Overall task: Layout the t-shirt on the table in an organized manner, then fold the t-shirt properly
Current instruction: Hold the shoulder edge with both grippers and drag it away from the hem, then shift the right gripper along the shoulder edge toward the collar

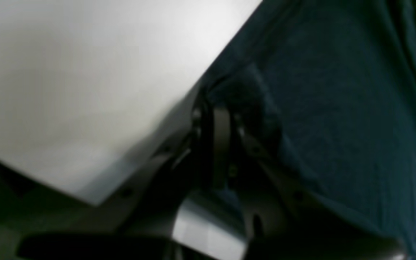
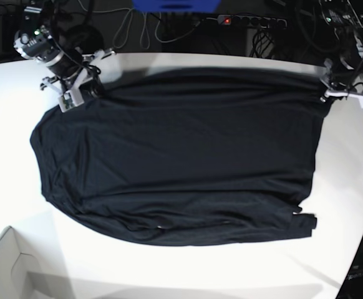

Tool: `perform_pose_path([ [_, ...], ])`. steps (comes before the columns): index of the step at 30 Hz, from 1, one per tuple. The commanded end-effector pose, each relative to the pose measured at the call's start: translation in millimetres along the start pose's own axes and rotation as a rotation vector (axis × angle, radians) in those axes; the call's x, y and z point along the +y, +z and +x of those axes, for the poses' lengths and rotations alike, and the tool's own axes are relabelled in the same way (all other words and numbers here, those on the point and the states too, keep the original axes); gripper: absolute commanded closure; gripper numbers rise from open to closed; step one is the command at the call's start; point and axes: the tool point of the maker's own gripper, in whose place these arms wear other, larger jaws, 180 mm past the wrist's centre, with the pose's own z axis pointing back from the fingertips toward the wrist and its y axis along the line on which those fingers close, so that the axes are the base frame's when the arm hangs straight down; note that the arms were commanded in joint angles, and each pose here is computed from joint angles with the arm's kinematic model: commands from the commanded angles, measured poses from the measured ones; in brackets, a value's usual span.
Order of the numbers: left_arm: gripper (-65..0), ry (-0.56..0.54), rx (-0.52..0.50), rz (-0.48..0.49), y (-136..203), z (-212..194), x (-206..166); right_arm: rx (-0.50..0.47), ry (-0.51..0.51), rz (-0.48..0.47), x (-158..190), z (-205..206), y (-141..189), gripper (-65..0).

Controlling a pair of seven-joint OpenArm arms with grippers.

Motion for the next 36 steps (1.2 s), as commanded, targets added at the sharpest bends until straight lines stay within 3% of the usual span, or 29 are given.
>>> perform_pose_path([
  [1,-0.1,-0.022,-0.043,-0.013,4,16,-4,-0.03,0.009,-0.001,1,7,6,0.0],
  [13,-0.1,-0.045,-0.097,0.035,27,33,14,0.062,0.023,0.005,4,-26,23,0.0],
  [19,-0.1,-0.046,-0.075,0.054,30,24,22,0.101,0.005,0.016,11,-43,30,0.0],
  [28,-0.1,-0.048,-0.064,0.066,33,20,27,0.059,-0.02,0.031,20,-49,39,0.0],
  [36,-0.1,-0.043,-0.056,0.073,32,17,30,-0.051,0.029,0.015,12,-4,27,0.0],
])
